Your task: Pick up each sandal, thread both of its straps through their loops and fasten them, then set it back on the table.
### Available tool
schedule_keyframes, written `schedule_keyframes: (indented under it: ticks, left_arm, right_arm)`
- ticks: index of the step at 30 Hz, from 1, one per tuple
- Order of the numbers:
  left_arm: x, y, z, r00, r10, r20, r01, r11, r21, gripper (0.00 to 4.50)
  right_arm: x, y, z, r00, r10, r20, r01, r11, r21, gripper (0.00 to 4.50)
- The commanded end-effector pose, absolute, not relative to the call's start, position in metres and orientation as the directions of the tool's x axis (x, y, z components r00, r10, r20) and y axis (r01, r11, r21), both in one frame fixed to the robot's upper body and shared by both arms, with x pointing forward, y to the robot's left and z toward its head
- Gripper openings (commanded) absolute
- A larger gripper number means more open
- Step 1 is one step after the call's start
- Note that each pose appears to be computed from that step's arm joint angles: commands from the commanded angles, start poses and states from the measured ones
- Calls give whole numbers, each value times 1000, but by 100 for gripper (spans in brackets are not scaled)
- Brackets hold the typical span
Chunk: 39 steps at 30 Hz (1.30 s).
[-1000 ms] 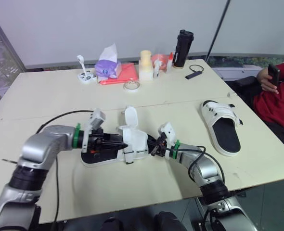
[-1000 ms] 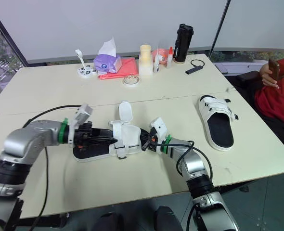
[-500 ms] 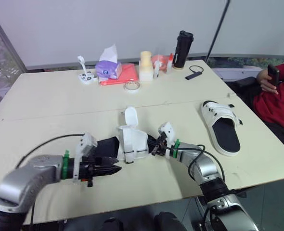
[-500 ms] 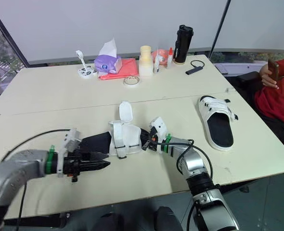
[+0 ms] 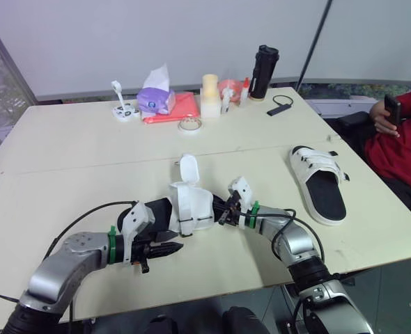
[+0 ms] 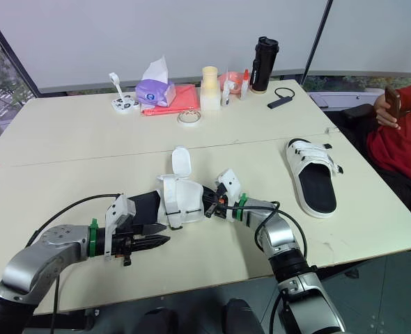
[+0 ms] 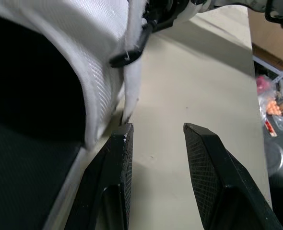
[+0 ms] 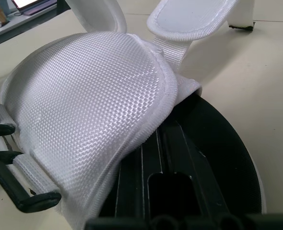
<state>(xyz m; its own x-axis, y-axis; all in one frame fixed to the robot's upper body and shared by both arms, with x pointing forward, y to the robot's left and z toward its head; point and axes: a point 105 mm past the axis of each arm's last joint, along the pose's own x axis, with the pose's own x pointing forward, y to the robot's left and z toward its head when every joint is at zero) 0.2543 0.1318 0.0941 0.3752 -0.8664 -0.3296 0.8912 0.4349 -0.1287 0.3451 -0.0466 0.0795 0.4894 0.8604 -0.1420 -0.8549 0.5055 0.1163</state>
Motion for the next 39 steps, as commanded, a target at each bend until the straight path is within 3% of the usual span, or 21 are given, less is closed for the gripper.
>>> schedule_keyframes:
  ticks: [1, 8, 12, 33, 34, 39]
  left_arm:
    - [258, 131, 103, 390, -870, -303, 897, 433, -88, 168]
    - [263, 124, 102, 395, -872, -290, 898, 433, -78, 168]
    - [269, 120, 102, 407, -870, -277, 895, 440, -67, 34]
    - [273, 111, 94, 376, -879, -294, 903, 419, -98, 34]
    - [274, 110, 95, 378, -879, -290, 901, 421, -101, 16]
    - [277, 110, 96, 385, -879, -281, 899, 426, -103, 16]
  right_arm:
    - [336, -52, 42, 487, 832, -267, -822, 540, 182, 0]
    - [337, -49, 42, 486, 833, -263, -823, 538, 183, 0]
    - [337, -50, 43, 488, 832, -263, -821, 540, 184, 0]
    - [337, -50, 42, 496, 828, -261, -815, 548, 187, 0]
    - [337, -50, 42, 497, 828, -261, -815, 548, 187, 0]
    - [337, -51, 42, 498, 827, -262, -815, 549, 186, 0]
